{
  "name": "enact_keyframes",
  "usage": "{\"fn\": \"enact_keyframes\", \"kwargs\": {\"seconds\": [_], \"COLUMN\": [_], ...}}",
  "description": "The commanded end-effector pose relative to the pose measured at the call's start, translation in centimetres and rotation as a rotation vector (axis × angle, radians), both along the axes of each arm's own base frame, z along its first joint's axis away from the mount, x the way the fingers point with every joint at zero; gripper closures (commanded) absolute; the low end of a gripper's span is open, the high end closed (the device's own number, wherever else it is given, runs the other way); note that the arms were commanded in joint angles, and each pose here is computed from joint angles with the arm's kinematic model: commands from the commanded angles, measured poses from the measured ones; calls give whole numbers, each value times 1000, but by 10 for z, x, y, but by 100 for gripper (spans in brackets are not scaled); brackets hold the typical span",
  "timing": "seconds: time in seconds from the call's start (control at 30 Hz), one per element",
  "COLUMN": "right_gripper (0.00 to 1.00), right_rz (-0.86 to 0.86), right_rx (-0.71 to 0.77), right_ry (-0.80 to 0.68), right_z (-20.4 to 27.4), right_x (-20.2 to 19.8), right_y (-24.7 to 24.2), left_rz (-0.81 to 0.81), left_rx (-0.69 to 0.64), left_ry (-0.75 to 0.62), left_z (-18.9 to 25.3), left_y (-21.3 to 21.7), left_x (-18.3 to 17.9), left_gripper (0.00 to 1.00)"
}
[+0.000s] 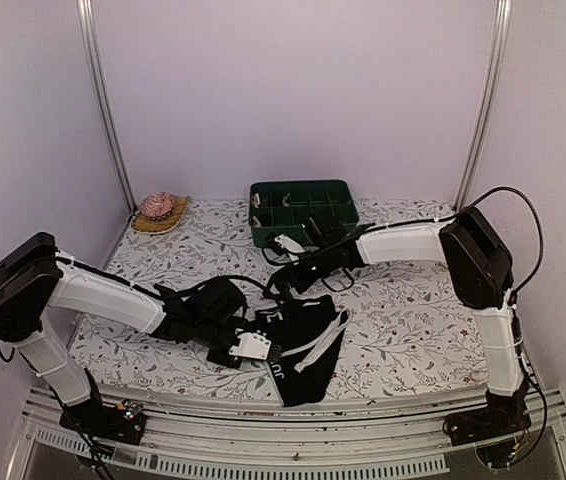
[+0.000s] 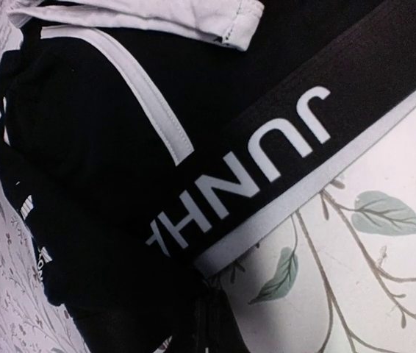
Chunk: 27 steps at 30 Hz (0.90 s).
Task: Roll the underwear
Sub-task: Pick up the underwear from the center of the board.
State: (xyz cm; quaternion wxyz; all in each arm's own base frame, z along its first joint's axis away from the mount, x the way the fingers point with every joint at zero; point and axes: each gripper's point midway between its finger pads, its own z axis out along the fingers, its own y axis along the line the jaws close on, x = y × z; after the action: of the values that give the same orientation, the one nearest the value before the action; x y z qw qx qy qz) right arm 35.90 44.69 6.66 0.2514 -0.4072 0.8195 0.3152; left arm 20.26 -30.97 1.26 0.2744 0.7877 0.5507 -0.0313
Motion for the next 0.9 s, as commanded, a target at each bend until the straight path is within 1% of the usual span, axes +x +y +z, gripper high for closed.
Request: {"fn": "enact_keyframes", "kwargs": {"seconds": [0.0,0.13,0.27,0.43,0.57,0.7,0.8,0.83,0.87], "right_gripper": [0,0,0,1,5,18,34,41,56], "right_rz": [104,150,178,178,151,157,156,157,155], "right_rx": [4,-43,-32,-72,-120,-121,-108,-102,-98], "right_ry": [66,76,77,67,49,36,31,30,27], "right_z": [-9,-27,-27,-39,-52,-51,-49,-48,-47], "right_x": [-22,-40,-50,-51,-47,-48,-47,-47,-47], "right_y": [16,18,24,31,29,31,34,35,36], "left_rz": [-10,-12,-8,-3,-5,-5,-5,-5,-2], "left_rx": [12,7,14,20,18,24,29,30,33], "left_ry": [32,38,46,55,61,68,73,72,72], "left_z": [-9,-8,-12,-15,-16,-19,-21,-21,-22], "left_y": [2,1,2,3,3,2,3,3,4], "left_x": [-12,-13,-14,-15,-16,-16,-16,-16,-16], "left_gripper": [100,100,100,100,100,100,100,100,100]}}
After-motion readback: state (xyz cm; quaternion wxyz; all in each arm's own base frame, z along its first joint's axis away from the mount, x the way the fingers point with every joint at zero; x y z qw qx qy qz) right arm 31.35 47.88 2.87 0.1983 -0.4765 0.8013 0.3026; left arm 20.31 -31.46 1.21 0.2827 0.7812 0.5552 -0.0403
